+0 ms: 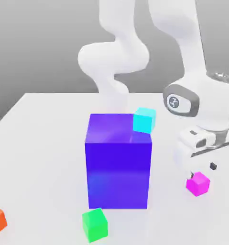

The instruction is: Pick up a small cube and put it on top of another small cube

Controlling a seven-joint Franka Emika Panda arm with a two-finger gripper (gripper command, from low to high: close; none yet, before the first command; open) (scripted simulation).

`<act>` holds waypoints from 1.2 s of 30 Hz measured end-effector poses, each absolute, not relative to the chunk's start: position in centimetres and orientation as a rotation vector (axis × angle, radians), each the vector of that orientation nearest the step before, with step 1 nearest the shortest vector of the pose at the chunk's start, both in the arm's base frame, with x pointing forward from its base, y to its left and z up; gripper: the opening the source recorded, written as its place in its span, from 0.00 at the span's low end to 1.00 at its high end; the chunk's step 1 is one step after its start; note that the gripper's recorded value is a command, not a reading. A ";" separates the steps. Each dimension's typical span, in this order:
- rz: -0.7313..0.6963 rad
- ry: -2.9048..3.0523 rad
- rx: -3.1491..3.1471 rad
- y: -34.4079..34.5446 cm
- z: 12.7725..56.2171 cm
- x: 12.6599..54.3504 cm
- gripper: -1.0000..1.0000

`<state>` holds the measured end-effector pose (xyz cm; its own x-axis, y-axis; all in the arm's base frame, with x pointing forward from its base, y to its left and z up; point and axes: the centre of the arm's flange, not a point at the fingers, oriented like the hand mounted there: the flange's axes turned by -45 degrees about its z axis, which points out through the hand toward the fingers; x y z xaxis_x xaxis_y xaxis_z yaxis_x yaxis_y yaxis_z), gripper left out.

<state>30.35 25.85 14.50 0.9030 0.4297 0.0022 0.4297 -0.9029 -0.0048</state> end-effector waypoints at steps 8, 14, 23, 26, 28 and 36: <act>-0.001 -0.696 -3.061 25.7 12.5 30.2 0.00; -0.003 -0.693 -3.060 25.8 17.5 30.3 0.00; 0.024 -0.653 -3.049 18.7 20.9 37.1 0.00; 0.019 -0.623 -3.054 13.9 21.6 40.1 0.00; 0.014 -0.599 -3.063 10.1 22.1 41.9 0.00; 0.002 -0.557 -3.090 -4.6 23.5 45.4 0.00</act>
